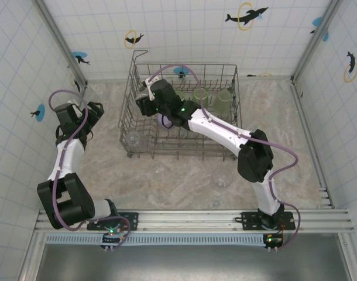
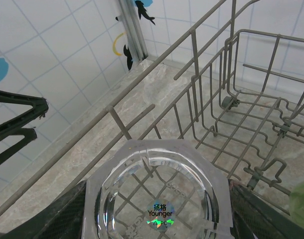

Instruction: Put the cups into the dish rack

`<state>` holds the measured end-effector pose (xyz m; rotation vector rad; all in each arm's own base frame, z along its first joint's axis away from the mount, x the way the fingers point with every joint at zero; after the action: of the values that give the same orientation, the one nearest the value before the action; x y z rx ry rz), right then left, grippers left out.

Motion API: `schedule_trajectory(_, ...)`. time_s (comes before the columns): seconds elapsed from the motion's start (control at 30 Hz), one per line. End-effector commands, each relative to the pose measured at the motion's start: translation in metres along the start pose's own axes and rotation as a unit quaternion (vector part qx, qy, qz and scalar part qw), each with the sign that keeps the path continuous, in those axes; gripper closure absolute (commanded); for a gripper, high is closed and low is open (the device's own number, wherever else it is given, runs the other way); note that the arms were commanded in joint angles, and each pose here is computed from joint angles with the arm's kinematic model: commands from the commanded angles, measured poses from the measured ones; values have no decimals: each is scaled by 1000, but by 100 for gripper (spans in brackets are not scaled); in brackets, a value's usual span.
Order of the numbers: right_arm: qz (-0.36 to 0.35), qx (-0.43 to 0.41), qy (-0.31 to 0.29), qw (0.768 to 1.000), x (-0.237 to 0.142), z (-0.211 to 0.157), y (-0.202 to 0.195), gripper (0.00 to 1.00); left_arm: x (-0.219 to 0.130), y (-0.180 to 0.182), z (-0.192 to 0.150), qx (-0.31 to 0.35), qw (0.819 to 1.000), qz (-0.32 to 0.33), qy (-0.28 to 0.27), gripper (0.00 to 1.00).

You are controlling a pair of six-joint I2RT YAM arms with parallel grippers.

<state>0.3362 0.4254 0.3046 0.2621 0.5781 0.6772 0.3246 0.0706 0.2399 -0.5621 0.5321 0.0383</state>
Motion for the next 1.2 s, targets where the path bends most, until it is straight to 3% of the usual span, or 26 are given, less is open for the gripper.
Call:
schedule_trajectory(0.0,-3,-18,-18,1000,4,7,12,58,-2,0,1,-6,1000,-18,-6,3)
schedule_trajectory(1.17,-18,-31,33,999,47,-41,6,58,-6,0,2,-26,999,-36,-11,3)
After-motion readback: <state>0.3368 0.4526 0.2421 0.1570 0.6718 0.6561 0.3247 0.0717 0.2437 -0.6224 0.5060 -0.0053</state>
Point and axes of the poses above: each hand's point on the last joint's axis, 136 mm out from that joint toward the fingers, its own x axis out along the fingers, its own y axis along the line the jaws close on, z = x × y, the point moved 9 cm from there along -x, back along the fingers, and after that the axes turned 14 degrees about x, right-handed, at the moved point
